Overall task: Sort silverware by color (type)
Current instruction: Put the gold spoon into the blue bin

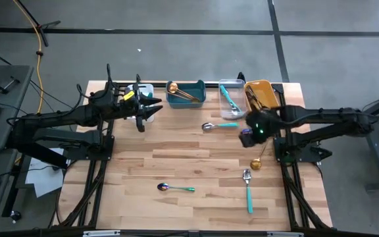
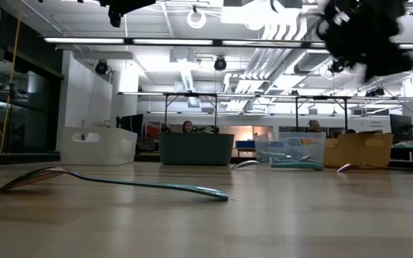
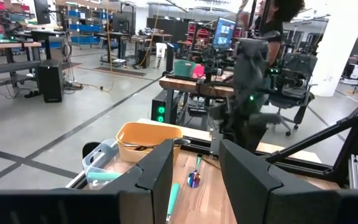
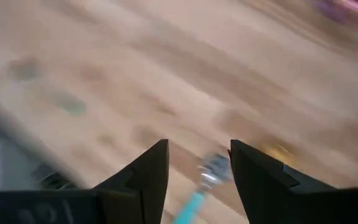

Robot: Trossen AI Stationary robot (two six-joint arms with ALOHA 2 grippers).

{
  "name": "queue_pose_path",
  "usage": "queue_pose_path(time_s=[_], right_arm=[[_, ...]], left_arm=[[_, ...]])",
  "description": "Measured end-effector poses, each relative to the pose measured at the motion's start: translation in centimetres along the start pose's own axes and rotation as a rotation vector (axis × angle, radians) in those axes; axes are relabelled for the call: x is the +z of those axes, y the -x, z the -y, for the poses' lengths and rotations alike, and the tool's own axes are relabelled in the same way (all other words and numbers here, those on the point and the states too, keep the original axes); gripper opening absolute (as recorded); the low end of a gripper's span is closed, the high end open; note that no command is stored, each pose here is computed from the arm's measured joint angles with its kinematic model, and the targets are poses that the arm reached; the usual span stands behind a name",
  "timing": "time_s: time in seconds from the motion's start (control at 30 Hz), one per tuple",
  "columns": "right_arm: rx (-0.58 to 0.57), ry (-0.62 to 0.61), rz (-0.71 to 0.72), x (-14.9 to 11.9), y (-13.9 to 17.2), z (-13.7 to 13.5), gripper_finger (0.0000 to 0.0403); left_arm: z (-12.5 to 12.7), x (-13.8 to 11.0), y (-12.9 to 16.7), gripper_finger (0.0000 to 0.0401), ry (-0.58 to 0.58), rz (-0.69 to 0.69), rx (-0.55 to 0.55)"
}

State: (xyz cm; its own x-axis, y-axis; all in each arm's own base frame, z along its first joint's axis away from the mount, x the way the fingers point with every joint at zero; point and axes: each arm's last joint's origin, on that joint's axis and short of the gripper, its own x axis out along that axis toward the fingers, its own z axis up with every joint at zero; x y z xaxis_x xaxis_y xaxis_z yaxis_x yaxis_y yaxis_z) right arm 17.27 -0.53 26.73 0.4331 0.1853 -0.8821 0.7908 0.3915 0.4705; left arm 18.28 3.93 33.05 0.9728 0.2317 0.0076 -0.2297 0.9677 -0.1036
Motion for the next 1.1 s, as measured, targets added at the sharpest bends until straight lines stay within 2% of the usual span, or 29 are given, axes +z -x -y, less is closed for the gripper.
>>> queue_pose_path(time_s=[0.13,0.3,0.47,0.6,0.8,1.1], right_arm=[[-0.262,-0.272,0.051,-1.9,0.0,1.5,0.0165],[-0.367,-0.457,0.078,-3.1,-1.8,3.0,0.0165],[-0.353,-0.55,-0.01,-4.0,-6.1,5.4,0.0165],[-0.286,-0.631,0.037,-3.9,-8.2,6.5,0.0165],[-0.337,-0.697,0.074,-4.1,-8.8,7.6,0.0165],[-0.369,-0.733,0.153,-3.9,-9.1,7.8,0.0165]], left_arm=[[0.0,0.0,0.0,0.0124,0.0,0.0,0.0],[0.0,0.0,0.0,0.0124,0.0,0.0,0.0],[0.0,0.0,0.0,0.0124,0.0,-0.001,0.0],[0.0,0.0,0.0,0.0124,0.0,-0.001,0.0],[0.0,0.0,0.0,0.0124,-0.001,-0.001,0.0],[0.0,-0.2,0.0,0.0124,-0.002,-0.024,0.002]])
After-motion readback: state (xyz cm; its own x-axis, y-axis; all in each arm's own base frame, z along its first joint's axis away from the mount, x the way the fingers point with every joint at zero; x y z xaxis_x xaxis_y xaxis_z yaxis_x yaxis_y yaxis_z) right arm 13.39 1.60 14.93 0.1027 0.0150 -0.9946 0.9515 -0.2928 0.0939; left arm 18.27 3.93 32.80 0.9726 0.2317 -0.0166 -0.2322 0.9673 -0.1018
